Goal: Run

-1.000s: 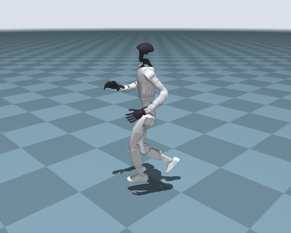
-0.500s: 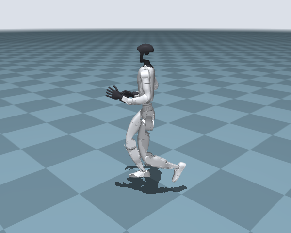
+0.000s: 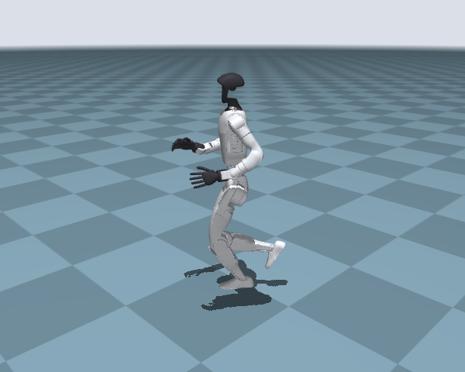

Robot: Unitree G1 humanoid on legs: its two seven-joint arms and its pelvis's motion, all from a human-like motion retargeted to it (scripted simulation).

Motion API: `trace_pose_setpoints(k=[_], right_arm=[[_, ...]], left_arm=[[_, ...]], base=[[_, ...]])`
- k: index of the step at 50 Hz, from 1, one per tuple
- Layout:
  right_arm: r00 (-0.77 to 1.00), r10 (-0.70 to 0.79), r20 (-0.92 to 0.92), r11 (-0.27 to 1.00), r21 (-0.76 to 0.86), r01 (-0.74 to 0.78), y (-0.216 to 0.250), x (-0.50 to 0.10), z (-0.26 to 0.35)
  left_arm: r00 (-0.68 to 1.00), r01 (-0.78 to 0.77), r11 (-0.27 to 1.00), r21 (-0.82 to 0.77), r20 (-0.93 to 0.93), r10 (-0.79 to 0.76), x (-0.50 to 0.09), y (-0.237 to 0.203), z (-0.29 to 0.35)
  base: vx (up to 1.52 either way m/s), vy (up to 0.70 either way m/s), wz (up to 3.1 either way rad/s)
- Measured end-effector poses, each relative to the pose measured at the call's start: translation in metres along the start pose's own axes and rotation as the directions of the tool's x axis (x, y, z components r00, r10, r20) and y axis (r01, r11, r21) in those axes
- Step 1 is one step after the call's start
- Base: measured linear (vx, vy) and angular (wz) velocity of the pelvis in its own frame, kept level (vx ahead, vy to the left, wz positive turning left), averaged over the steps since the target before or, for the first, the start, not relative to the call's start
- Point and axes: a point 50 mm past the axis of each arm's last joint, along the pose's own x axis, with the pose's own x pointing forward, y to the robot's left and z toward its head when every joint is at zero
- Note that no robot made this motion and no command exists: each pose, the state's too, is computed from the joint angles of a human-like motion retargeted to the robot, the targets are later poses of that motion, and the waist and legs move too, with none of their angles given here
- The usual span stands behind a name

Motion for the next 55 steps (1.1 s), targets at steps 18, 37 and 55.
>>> trace_pose_setpoints(k=[18, 37, 55], right_arm=[[0.981, 0.009, -0.195, 1.000, -0.026, -0.014, -0.013, -0.051, -0.024], [0.999, -0.040, 0.006, 0.997, -0.059, 0.040, -0.011, 0.001, 0.000], [0.962, 0.066, -0.266, 0.996, -0.047, -0.082, -0.001, -0.069, -0.036]], left_arm=[[0.877, 0.174, 0.983, -0.050, 0.463, -0.132, 0.062, -0.055, 0.088], [0.995, 0.028, 1.000, -0.002, 0.100, -0.028, 0.011, -0.006, 0.017], [0.832, 0.152, 0.986, -0.070, 0.547, -0.089, 0.075, -0.054, 0.105]], base=[[-0.01, -0.04, -0.25], [0.01, 0.04, 0.26], [-0.01, -0.03, -0.22]])
